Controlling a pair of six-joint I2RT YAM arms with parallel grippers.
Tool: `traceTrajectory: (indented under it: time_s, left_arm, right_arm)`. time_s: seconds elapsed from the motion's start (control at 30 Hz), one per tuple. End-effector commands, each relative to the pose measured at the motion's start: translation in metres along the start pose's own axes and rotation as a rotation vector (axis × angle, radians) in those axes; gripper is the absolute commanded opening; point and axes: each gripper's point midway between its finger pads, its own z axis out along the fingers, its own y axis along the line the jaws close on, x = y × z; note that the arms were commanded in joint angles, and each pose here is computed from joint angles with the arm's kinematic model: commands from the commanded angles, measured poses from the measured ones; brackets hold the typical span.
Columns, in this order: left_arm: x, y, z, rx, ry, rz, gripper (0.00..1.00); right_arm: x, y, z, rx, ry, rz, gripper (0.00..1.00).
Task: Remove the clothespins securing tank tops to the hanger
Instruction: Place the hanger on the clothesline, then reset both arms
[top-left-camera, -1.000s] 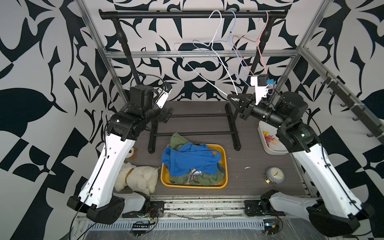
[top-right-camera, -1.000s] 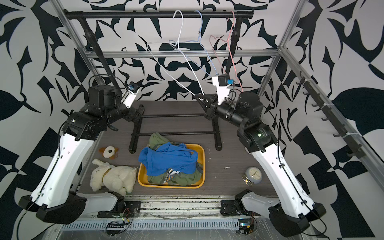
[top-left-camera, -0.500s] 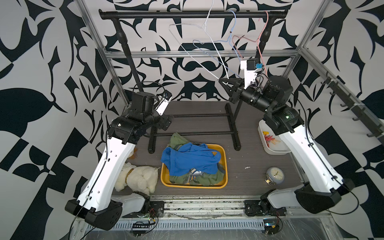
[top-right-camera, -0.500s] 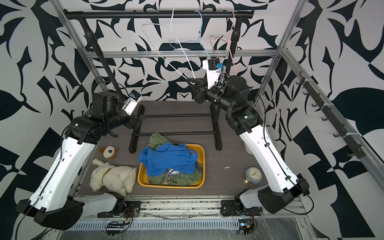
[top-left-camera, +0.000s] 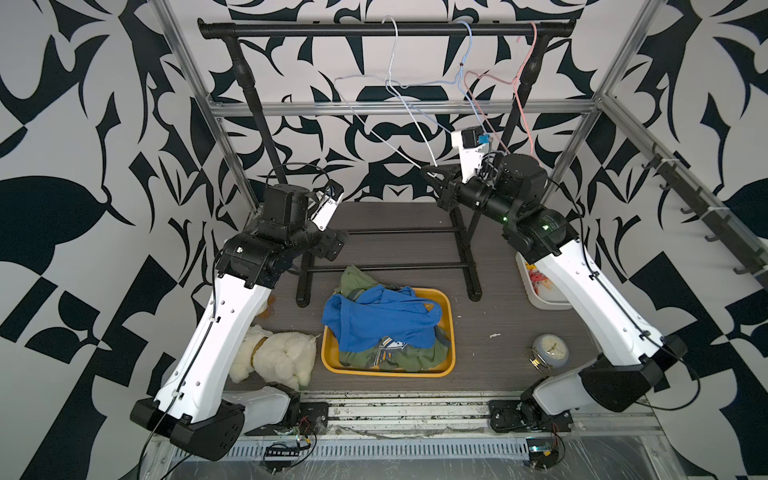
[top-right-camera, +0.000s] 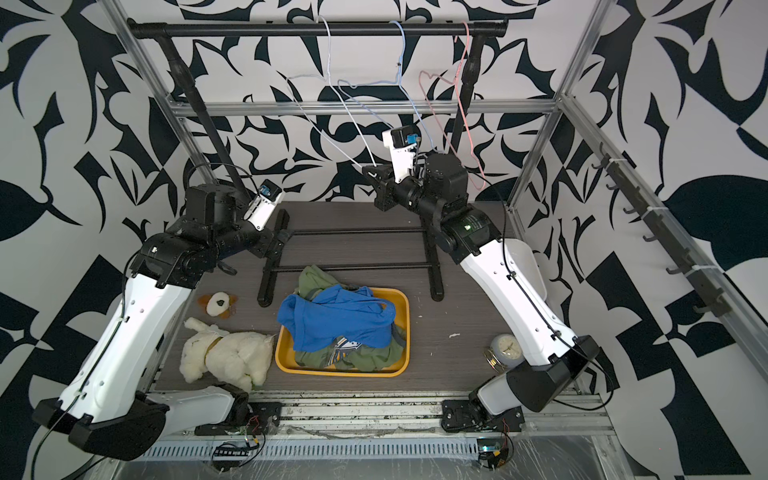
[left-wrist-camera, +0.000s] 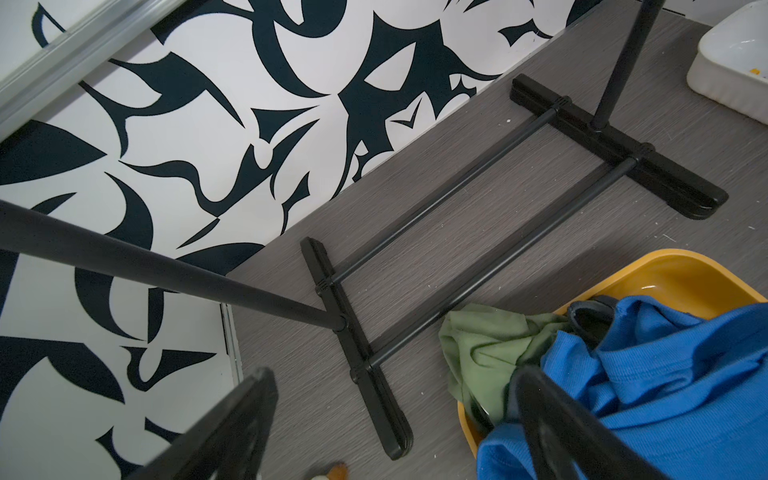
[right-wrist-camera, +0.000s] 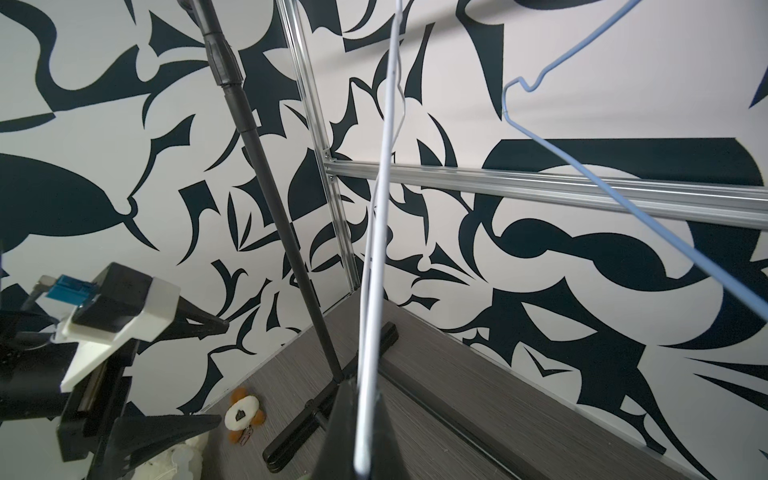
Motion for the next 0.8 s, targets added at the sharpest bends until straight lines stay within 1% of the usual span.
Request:
traceTrajectory:
  time_s: [0.0,0.03,0.07,0.1,0.13,0.2,0.3,0.33,0.37,0.4,0.43,0.47,0.5,0.67,0.77]
  left_arm:
    - [0.0,0.004,0.002,-0.021,-0.012,-0.027,0.94]
    - [0.0,0.005,0.002,-0.031,-0.013,-0.034,0.94]
    - [0.0,0.007,0.003,-0.04,-0.015,-0.04,0.94]
    - [0.0,0.008,0.003,-0.049,-0.016,-0.048,0.94]
    - [0.0,0.011,0.003,-0.062,-0.018,-0.062,0.94]
    - [0.001,0.014,0.004,-0.076,-0.015,-0.086,0.94]
    - [0.004,0.022,0.005,-0.094,-0.01,-0.156,0.94]
    - [0.0,0.03,0.005,-0.108,-0.031,-0.197,0.94]
    - [0.001,0.036,0.005,-0.114,-0.035,-0.234,0.94]
    - [0.001,0.043,0.004,-0.116,-0.04,-0.277,0.94]
    - [0.004,0.049,0.004,-0.117,-0.04,-0.322,0.94]
    - [0.005,0.056,0.003,-0.122,-0.046,-0.359,0.94]
    - [0.008,0.064,0.003,-0.129,-0.048,-0.399,0.94]
    - [0.028,0.097,-0.001,-0.185,-0.075,-0.536,0.94]
    - [0.048,0.118,-0.005,-0.24,-0.119,-0.617,0.95]
  right_arm:
    - [-0.035,0.01,-0.022,0.011,-0.1,-0.052,0.0]
    - [-0.033,0.009,-0.022,0.016,-0.095,-0.05,0.03]
    - [-0.031,0.01,-0.022,0.016,-0.088,-0.049,0.09]
    - [-0.03,0.009,-0.022,0.02,-0.084,-0.047,0.18]
    - [-0.029,0.008,-0.023,0.028,-0.08,-0.045,0.26]
    - [-0.026,0.006,-0.025,0.043,-0.079,-0.045,0.37]
    - [-0.024,0.0,-0.029,0.081,-0.078,-0.046,0.49]
    - [-0.023,-0.002,-0.03,0.097,-0.078,-0.045,0.62]
    - [-0.023,-0.004,-0.032,0.109,-0.076,-0.045,0.71]
    - [-0.024,-0.006,-0.034,0.123,-0.073,-0.045,0.77]
    - [-0.023,-0.008,-0.035,0.14,-0.068,-0.044,0.78]
    - [-0.022,-0.01,-0.037,0.154,-0.066,-0.046,0.93]
    - [-0.021,-0.014,-0.039,0.174,-0.067,-0.051,0.99]
    - [-0.01,-0.029,-0.051,0.262,-0.068,-0.054,0.99]
    - [0.006,-0.042,-0.055,0.297,-0.022,-0.003,0.99]
